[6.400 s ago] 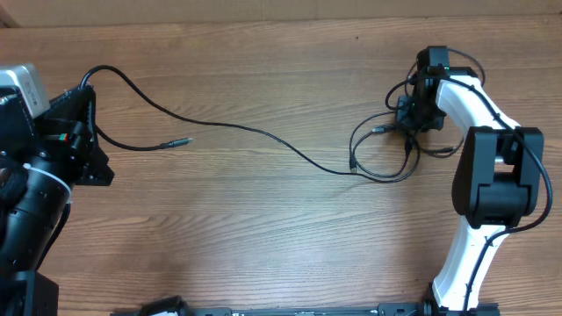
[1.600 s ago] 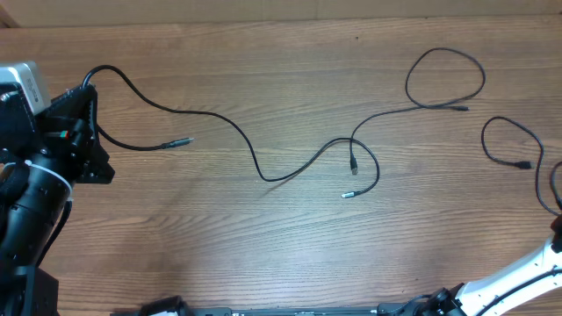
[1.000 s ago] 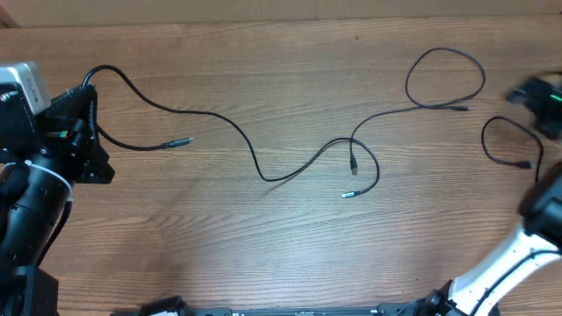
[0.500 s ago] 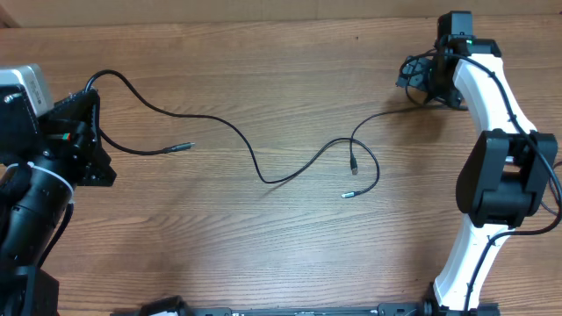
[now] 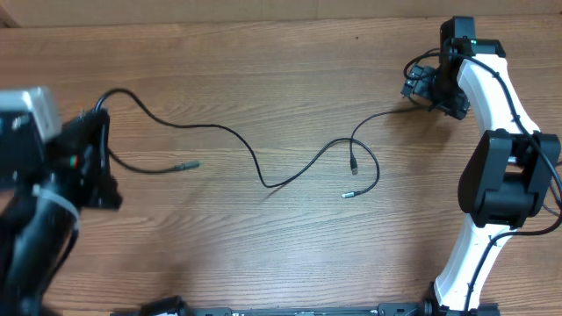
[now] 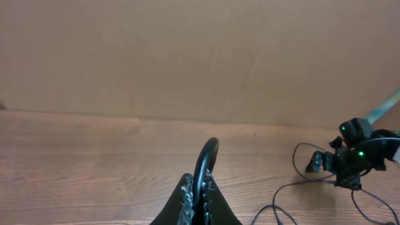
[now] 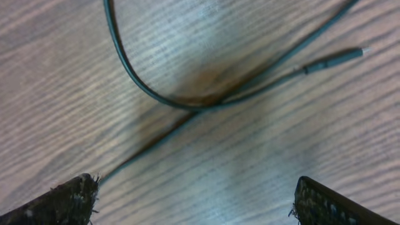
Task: Untangle cables
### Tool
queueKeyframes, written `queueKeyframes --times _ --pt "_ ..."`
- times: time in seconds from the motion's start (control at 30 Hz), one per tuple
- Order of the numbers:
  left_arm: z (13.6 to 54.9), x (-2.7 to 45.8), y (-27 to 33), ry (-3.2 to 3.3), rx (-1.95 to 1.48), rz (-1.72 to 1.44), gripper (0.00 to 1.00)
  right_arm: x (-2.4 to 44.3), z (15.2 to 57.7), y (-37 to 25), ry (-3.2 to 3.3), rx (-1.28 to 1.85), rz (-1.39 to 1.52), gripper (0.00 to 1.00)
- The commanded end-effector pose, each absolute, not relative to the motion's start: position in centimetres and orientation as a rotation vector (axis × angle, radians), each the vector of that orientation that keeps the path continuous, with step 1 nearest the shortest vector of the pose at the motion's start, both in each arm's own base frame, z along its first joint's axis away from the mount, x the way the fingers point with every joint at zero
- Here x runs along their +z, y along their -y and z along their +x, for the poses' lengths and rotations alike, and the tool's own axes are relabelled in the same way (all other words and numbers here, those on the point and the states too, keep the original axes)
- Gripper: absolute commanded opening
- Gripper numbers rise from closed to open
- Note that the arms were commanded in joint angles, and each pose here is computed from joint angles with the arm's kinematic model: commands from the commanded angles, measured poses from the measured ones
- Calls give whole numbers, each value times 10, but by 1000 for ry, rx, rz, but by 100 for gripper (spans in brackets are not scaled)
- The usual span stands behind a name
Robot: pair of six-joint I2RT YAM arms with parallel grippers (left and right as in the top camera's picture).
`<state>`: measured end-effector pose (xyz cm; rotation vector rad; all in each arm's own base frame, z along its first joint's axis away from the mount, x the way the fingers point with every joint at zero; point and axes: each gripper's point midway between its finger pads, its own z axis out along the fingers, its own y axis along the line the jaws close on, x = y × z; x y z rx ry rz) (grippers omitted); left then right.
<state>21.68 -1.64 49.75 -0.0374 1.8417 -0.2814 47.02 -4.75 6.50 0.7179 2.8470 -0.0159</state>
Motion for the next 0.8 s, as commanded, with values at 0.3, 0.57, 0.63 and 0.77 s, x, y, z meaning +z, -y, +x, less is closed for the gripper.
queueKeyframes --times 0.3,0.57,0.63,0.77 --pt "102 520 4 -1631 -24 -157 4 66 438 8 -3013 189 680 100" --pt "106 512 -11 -1662 39 -221 4 51 397 -32 -3218 15 295 100" --pt "106 511 -15 -1664 61 -239 4 37 381 -38 -3268 -16 269 100" --pt "113 506 -17 -1688 67 -230 4 12 354 -46 -3340 -51 291 100"
